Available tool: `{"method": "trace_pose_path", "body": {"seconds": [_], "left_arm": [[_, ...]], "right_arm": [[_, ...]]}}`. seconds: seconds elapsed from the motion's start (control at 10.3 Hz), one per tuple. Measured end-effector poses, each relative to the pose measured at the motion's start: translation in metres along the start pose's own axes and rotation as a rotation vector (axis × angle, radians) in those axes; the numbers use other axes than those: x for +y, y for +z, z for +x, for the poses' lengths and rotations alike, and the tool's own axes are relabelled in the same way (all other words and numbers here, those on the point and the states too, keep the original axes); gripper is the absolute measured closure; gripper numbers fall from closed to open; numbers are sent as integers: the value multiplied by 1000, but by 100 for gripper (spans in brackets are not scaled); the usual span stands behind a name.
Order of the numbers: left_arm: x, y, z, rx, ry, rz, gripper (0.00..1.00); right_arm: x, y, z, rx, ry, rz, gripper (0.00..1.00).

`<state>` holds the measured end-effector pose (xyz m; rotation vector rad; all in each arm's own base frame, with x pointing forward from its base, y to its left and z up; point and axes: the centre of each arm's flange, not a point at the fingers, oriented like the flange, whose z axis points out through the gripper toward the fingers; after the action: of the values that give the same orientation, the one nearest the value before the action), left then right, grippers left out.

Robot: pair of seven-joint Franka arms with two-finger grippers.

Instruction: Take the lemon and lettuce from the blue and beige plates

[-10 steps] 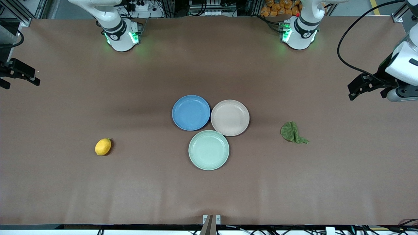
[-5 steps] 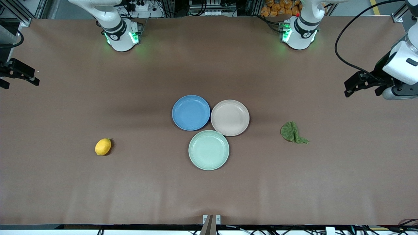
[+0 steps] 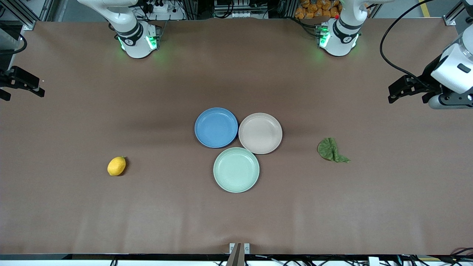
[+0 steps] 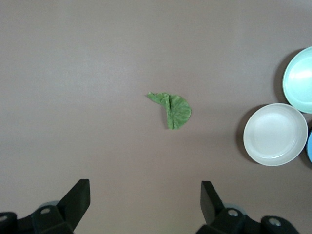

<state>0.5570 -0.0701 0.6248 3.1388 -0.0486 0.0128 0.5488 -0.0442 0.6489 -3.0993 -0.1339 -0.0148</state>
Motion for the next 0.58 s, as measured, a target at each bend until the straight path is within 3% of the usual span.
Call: {"method": "trace_pose_path", "body": {"seconds": [0.58], "left_arm": [[-6,-4,-2,1,1,11,0]], "right_arm": [[0,0,0,0,0,0,0]]}}
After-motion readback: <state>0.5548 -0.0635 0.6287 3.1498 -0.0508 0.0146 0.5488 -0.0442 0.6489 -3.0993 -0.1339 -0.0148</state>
